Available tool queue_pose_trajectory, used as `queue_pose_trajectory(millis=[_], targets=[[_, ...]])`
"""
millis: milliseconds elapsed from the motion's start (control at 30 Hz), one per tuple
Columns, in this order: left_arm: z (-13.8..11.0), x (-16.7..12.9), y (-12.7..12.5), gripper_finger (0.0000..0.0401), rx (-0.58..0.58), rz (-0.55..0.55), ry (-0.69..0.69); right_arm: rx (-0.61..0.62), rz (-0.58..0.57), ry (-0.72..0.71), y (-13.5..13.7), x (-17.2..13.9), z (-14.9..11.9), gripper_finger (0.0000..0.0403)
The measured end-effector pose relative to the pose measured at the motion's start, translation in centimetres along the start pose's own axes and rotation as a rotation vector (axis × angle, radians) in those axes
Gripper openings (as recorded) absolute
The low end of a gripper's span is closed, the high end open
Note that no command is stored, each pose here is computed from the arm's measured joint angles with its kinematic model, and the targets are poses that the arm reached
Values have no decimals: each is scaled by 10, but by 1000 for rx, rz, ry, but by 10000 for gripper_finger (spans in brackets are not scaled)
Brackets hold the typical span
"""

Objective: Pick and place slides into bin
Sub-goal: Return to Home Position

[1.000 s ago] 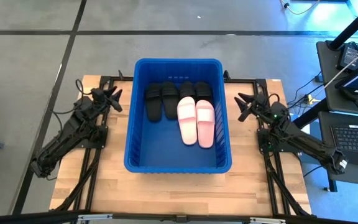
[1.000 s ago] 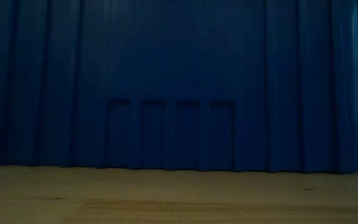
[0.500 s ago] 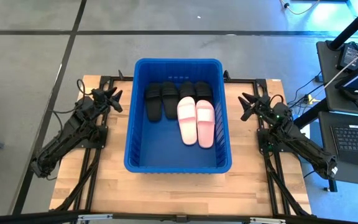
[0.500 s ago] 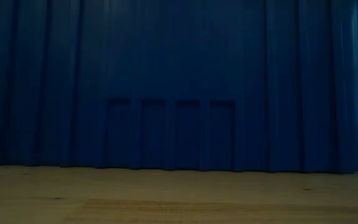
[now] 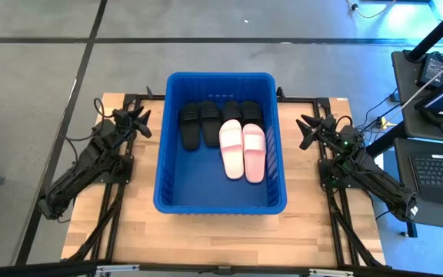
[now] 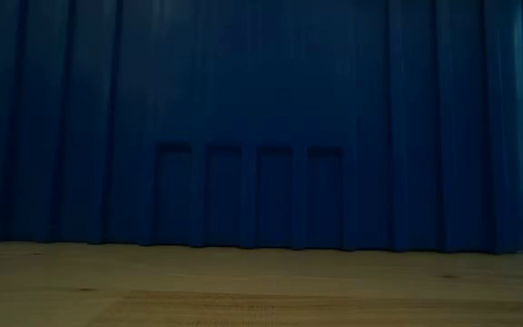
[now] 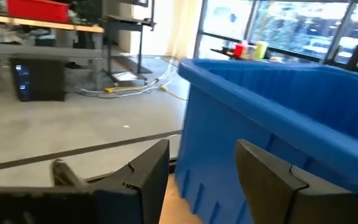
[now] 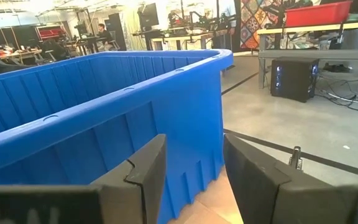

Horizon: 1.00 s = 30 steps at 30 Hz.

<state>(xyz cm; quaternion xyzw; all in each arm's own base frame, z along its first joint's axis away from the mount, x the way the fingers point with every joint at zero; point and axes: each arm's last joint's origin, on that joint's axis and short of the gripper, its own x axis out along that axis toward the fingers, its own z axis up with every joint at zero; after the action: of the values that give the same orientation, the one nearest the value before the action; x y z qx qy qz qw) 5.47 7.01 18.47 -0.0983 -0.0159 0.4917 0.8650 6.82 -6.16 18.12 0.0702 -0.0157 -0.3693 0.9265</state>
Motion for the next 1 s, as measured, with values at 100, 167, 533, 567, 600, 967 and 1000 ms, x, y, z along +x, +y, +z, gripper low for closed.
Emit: queue_pose_trajectory(millis=[100, 167, 533, 567, 600, 967, 1000], targets=[[-13, 6, 1, 176, -6, -32, 2, -6, 0, -1, 0, 0, 0, 161], [-12, 6, 0, 176, -6, -36, -31, -2, 0, -1, 0, 0, 0, 161], [-13, 7, 1, 176, 64, -19, -24, -66, -103, 96, -4, 0, -10, 161], [-13, 7, 1, 176, 72, -20, -24, -79, -103, 98, -4, 0, -10, 161], [-13, 7, 1, 176, 74, -20, -24, -79, -101, 97, -4, 0, -10, 161], [-13, 7, 1, 176, 75, -21, -24, -26, -102, 95, -4, 0, -10, 161], [-13, 7, 1, 176, 75, -21, -24, -26, -102, 95, -4, 0, -10, 161]])
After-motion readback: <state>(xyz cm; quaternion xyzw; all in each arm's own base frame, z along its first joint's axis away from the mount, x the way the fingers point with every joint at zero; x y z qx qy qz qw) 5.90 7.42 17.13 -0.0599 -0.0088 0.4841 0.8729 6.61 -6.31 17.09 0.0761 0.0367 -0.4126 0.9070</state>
